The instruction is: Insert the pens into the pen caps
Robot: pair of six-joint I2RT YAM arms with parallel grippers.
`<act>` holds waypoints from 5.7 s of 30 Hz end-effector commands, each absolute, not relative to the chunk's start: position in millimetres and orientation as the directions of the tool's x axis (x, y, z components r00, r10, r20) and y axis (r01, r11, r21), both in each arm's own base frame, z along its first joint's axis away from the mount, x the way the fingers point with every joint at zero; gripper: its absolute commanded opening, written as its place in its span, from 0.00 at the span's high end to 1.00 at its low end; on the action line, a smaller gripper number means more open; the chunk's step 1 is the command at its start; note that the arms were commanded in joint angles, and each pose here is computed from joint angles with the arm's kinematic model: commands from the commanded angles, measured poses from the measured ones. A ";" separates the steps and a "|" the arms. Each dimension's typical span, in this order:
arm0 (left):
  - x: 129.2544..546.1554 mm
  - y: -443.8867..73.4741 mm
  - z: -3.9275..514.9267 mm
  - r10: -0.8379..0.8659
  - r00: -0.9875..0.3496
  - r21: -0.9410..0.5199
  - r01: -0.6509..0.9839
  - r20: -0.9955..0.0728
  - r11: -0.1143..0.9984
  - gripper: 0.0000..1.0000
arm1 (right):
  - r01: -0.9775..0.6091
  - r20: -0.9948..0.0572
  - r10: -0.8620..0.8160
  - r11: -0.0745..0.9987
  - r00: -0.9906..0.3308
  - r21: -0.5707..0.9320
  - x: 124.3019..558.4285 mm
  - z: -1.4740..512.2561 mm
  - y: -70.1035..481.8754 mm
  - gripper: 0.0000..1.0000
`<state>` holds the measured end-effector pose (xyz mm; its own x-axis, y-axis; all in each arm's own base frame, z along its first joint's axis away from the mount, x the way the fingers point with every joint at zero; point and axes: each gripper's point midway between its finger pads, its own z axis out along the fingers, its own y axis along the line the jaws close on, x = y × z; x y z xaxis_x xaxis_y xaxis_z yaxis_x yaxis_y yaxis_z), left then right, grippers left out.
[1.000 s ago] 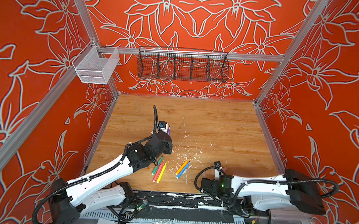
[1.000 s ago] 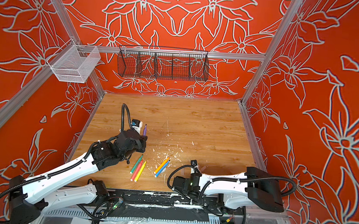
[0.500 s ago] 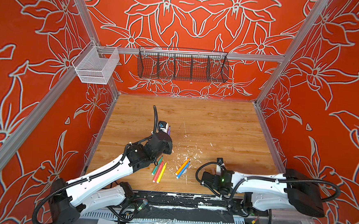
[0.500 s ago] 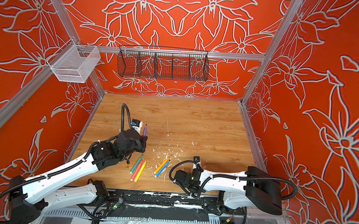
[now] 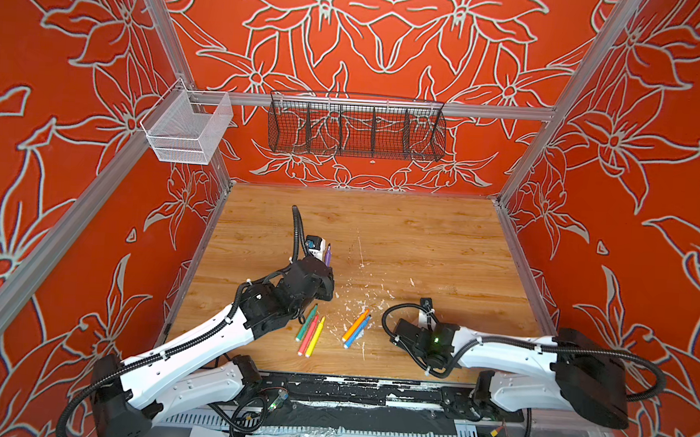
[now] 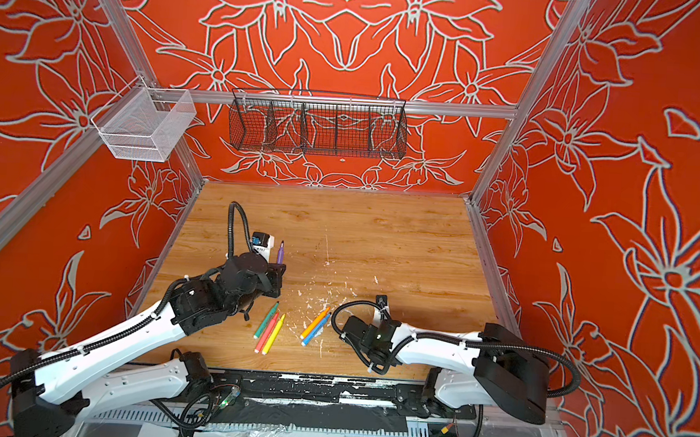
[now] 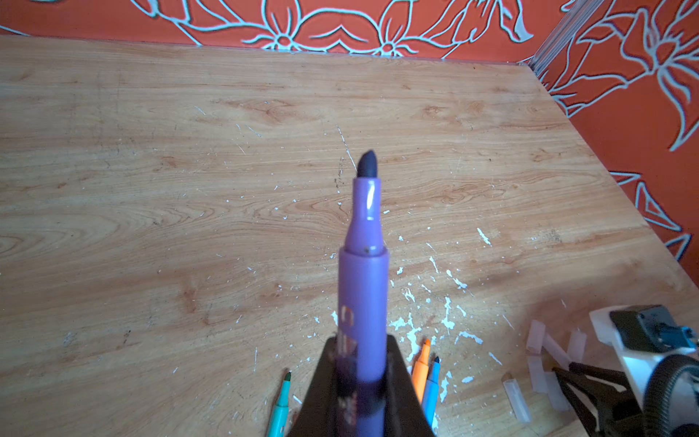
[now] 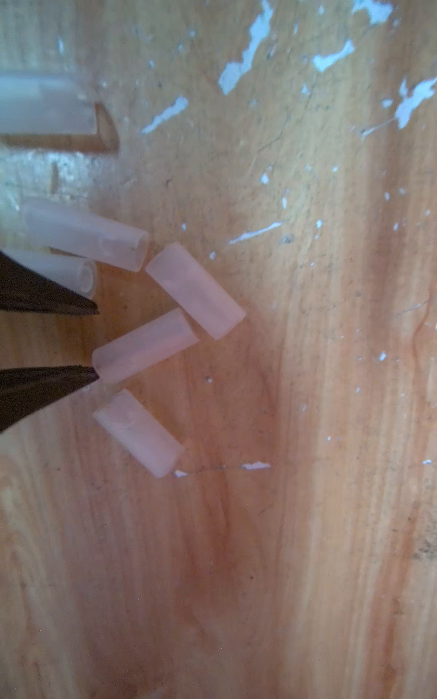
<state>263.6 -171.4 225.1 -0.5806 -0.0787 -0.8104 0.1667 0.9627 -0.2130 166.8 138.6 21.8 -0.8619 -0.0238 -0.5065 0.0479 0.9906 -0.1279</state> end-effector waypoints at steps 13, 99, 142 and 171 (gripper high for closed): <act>262.7 -170.0 230.7 -0.109 -0.567 -0.241 0.163 -0.816 0.957 1.00 | 0.055 -0.514 -0.030 0.987 -0.857 -0.150 167.9 42.9 144.6 0.61; 236.7 -225.6 220.7 -0.034 -0.549 -0.358 0.497 -0.835 0.791 1.00 | -0.010 -0.468 -0.004 1.000 -0.884 0.010 161.2 29.8 155.3 0.84; 217.1 -285.0 219.1 0.065 -0.486 -0.370 0.739 -0.872 0.563 1.00 | -0.400 -0.675 0.674 0.554 -0.300 0.730 239.8 305.9 247.8 0.96; 219.7 -281.2 220.5 0.063 -0.478 -0.347 0.717 -0.876 0.605 1.00 | -0.408 -0.640 0.674 0.501 -0.368 0.763 251.3 289.4 280.6 0.98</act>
